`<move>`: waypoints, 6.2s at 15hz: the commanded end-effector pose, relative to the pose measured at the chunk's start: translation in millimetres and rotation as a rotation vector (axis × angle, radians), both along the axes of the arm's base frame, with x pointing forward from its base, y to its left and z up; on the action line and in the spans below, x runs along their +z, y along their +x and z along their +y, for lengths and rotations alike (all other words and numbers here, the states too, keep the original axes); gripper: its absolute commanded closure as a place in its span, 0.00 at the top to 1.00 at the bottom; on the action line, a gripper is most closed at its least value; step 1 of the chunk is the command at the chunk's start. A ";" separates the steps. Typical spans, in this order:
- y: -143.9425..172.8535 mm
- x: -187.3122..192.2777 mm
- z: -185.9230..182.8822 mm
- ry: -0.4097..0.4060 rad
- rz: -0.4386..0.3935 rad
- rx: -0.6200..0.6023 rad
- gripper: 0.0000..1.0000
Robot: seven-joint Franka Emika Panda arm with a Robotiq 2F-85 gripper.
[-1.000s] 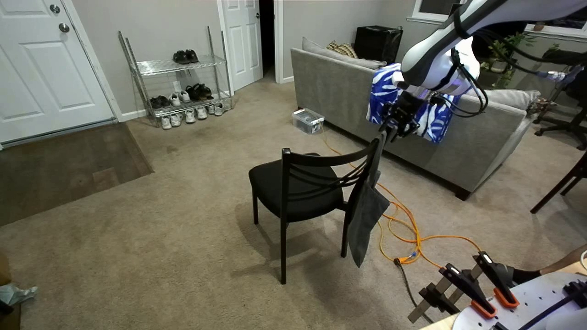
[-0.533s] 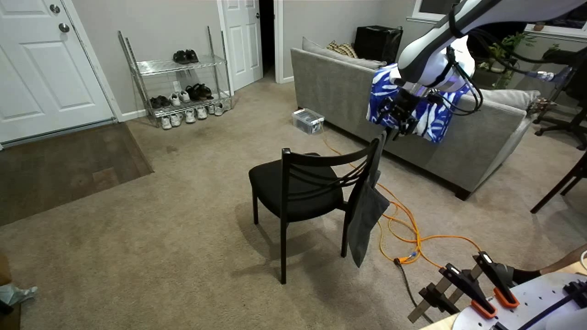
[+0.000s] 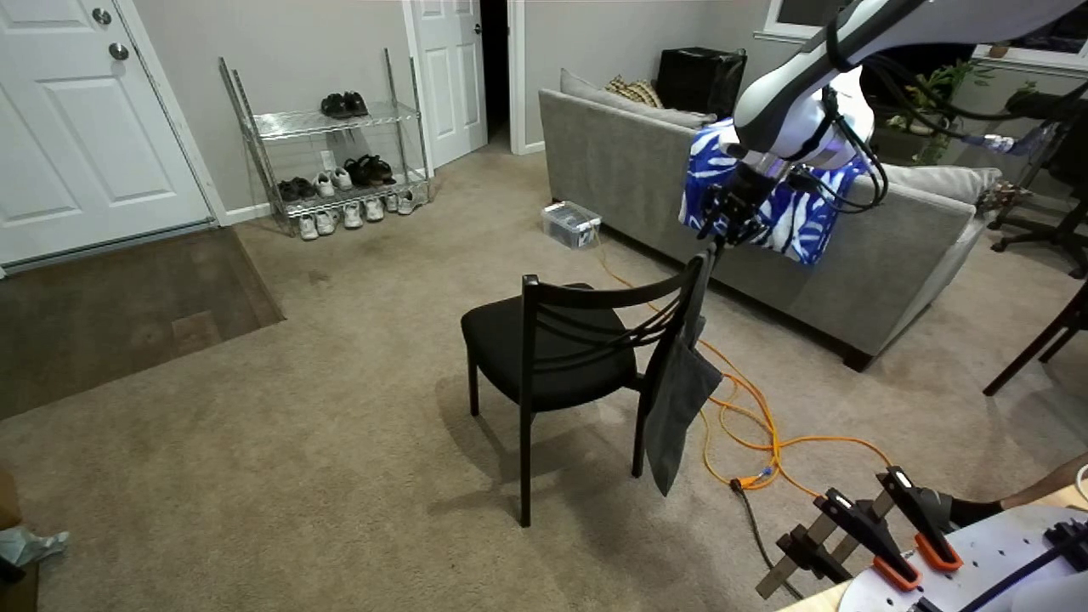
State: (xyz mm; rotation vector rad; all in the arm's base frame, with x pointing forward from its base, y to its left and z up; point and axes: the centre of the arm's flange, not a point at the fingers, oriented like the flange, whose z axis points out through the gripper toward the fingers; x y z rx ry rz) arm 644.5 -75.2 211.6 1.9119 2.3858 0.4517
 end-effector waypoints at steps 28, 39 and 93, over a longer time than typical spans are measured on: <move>-15.7 12.3 15.3 0.060 -0.009 0.046 0.01; -28.8 39.6 39.0 0.106 -0.071 0.101 0.01; -23.1 5.6 67.1 0.067 0.098 0.176 0.01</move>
